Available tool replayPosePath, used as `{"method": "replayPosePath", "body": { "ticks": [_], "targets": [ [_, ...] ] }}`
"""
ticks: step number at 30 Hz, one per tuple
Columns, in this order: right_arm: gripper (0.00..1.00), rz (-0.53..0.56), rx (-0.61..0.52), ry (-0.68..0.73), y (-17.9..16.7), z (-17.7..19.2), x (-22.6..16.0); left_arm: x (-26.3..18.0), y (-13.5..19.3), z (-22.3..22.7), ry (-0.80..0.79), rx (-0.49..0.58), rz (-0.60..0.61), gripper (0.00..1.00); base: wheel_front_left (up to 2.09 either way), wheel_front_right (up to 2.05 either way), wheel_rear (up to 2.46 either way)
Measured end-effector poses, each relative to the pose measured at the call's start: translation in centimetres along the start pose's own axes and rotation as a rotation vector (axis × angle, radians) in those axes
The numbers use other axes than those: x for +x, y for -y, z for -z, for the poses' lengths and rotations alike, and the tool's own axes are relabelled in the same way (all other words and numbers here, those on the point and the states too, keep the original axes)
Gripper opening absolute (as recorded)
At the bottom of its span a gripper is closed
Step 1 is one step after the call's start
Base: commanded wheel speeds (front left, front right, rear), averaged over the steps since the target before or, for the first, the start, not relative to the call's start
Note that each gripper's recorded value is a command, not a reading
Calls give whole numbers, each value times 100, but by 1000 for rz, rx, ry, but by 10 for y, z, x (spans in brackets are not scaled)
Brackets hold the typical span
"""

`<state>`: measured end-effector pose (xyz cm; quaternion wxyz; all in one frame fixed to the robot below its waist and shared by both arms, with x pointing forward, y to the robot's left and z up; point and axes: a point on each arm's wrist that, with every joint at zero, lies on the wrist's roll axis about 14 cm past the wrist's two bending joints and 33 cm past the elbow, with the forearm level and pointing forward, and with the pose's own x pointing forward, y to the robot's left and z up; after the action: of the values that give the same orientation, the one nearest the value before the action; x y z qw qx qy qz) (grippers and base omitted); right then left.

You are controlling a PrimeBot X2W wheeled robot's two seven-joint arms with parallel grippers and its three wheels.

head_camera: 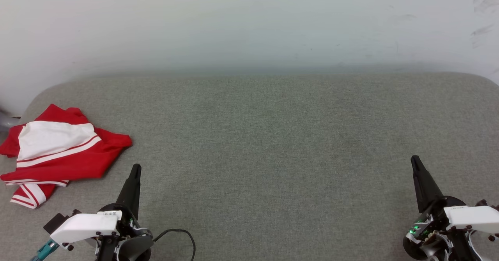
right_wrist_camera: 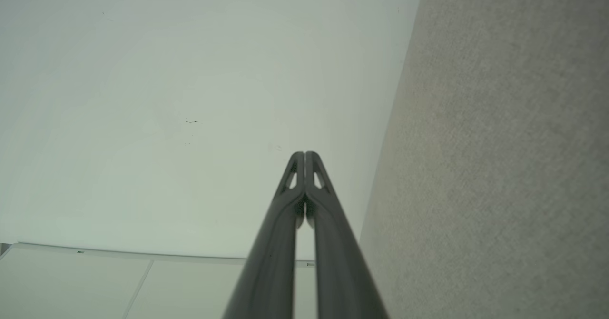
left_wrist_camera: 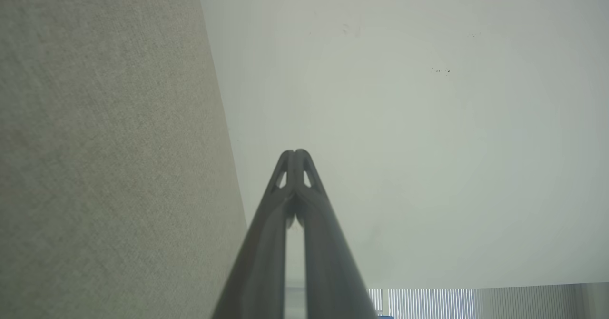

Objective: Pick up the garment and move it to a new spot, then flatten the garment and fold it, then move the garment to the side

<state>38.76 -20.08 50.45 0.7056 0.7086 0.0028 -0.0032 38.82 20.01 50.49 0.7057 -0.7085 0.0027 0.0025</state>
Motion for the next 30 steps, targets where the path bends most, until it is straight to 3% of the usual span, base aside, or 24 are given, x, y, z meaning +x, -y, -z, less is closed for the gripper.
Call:
{"method": "replayPosePath", "body": {
  "ticks": [27, 28, 29, 30],
  "targets": [
    [0, 0, 0, 0, 0, 0, 0, 0, 0, 0, 0, 0, 0, 0, 0, 0, 0],
    [100, 0, 0, 0, 0, 0, 0, 0, 0, 0, 0, 0, 0, 100, 0, 0, 0],
    [0, 10, 1, 0, 3, 0, -1, -1, -3, 0, -1, -1, -10, 0, 0, 0, 0],
    [100, 28, 2, 1, 9, 0, -4, -3, -9, 1, -1, -3, -26, 100, 0, 0, 0]
  ]
}}
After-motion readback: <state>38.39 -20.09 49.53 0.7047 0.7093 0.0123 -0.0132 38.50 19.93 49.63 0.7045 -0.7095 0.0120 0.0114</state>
